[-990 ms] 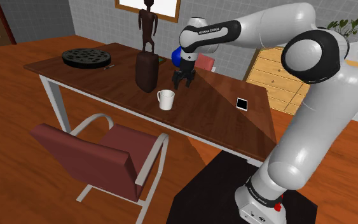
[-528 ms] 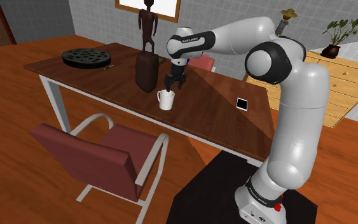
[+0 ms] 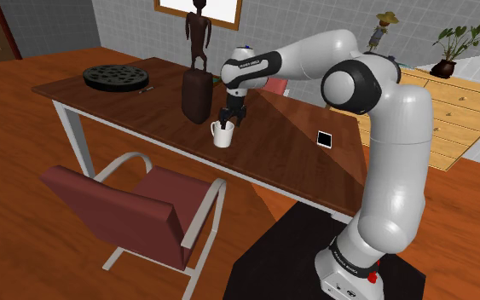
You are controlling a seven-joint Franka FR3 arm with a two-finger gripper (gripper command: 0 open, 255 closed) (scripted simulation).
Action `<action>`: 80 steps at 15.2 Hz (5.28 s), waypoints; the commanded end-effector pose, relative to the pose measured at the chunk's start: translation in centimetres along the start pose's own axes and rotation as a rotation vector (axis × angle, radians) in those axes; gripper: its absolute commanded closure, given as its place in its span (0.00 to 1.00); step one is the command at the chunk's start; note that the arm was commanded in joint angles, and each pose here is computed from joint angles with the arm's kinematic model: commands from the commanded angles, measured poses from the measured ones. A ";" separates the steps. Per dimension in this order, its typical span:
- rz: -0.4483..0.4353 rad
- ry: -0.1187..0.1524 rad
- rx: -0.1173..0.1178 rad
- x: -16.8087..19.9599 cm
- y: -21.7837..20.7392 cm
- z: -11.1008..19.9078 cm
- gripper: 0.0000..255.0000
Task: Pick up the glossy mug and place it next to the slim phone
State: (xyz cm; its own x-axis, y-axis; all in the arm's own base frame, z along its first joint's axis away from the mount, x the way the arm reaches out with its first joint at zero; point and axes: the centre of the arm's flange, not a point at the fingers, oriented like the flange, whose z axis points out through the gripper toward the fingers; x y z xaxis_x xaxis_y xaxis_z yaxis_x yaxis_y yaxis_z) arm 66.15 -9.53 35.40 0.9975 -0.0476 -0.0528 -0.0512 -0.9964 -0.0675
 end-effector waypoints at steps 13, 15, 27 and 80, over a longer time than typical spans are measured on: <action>0.000 0.001 0.000 0.0 0.0 0.4 1.00; 0.000 0.001 0.000 0.0 0.0 0.4 1.00; 0.000 0.001 0.000 -0.3 -0.4 -4.8 1.00; 0.000 0.001 0.000 -22.6 32.0 -18.0 1.00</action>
State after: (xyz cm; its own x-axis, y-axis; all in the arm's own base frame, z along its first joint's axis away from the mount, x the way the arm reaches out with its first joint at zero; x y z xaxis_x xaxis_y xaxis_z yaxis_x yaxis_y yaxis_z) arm 43.88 -40.03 52.52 0.9974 -0.0488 -0.0524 -0.0523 -0.9963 -0.0675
